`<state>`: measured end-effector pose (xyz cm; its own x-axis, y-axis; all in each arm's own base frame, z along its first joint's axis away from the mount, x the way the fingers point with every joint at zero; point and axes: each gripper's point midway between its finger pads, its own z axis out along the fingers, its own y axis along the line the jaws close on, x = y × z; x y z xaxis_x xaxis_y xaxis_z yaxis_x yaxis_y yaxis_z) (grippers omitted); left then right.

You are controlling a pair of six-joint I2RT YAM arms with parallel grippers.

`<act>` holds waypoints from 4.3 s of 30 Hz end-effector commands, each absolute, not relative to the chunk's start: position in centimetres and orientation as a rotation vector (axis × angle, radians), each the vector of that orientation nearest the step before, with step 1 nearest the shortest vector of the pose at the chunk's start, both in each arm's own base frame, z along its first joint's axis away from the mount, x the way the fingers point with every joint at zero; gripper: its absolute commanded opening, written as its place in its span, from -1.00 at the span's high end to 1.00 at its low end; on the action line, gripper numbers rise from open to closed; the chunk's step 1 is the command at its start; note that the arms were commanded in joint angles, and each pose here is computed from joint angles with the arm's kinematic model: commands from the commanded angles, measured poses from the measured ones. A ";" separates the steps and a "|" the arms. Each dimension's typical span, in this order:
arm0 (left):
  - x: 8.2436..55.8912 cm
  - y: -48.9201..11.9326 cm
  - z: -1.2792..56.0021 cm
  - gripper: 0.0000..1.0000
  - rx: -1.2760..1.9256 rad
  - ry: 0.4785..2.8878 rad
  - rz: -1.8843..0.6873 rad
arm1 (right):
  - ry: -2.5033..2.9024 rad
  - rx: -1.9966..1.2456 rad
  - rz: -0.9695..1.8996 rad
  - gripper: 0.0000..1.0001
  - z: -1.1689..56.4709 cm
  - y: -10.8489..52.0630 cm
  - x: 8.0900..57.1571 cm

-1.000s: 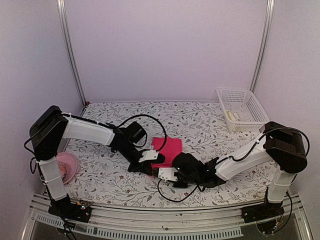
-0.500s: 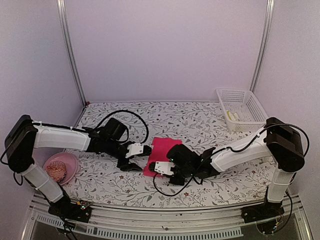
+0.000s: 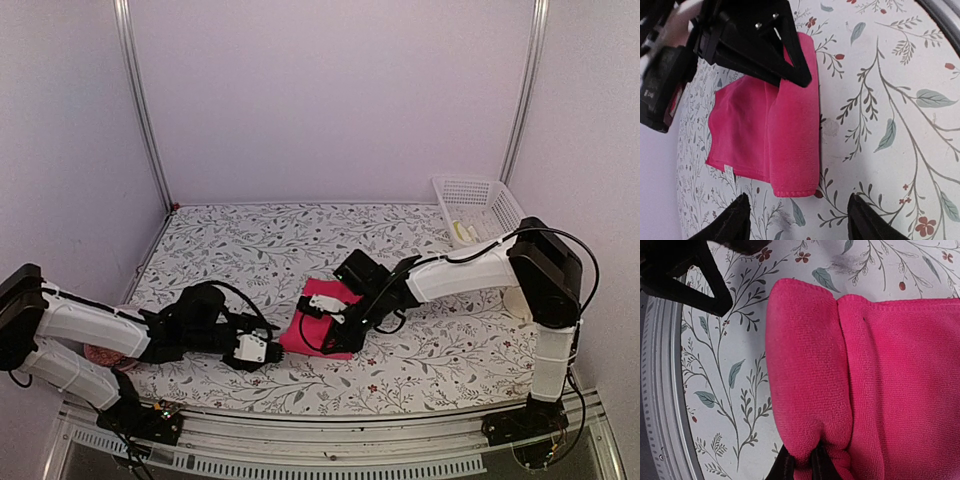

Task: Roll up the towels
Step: Roll the towel at the center of the board.

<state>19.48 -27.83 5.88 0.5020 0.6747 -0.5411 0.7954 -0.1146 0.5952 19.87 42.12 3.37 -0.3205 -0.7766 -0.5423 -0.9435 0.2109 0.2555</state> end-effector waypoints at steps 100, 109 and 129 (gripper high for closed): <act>19.7 -30.9 -1.2 1.00 2.172 1.929 -0.798 | 1.643 -1.695 -0.022 -0.31 2.2 38.2 19.9; 21.1 -31.2 0.8 0.70 2.127 1.884 -0.743 | 1.715 -1.656 -0.027 0.11 1.5 37.8 20.9; 26.3 -30.4 7.6 -0.26 1.777 1.608 -0.398 | 1.929 -1.786 0.273 0.60 0.2 39.1 18.1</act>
<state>23.59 -30.31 5.10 0.1056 0.7960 -0.5960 0.9944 -0.0779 0.0721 21.21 40.33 3.09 0.0709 -0.8385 -0.5403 -0.9021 0.1772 -0.3934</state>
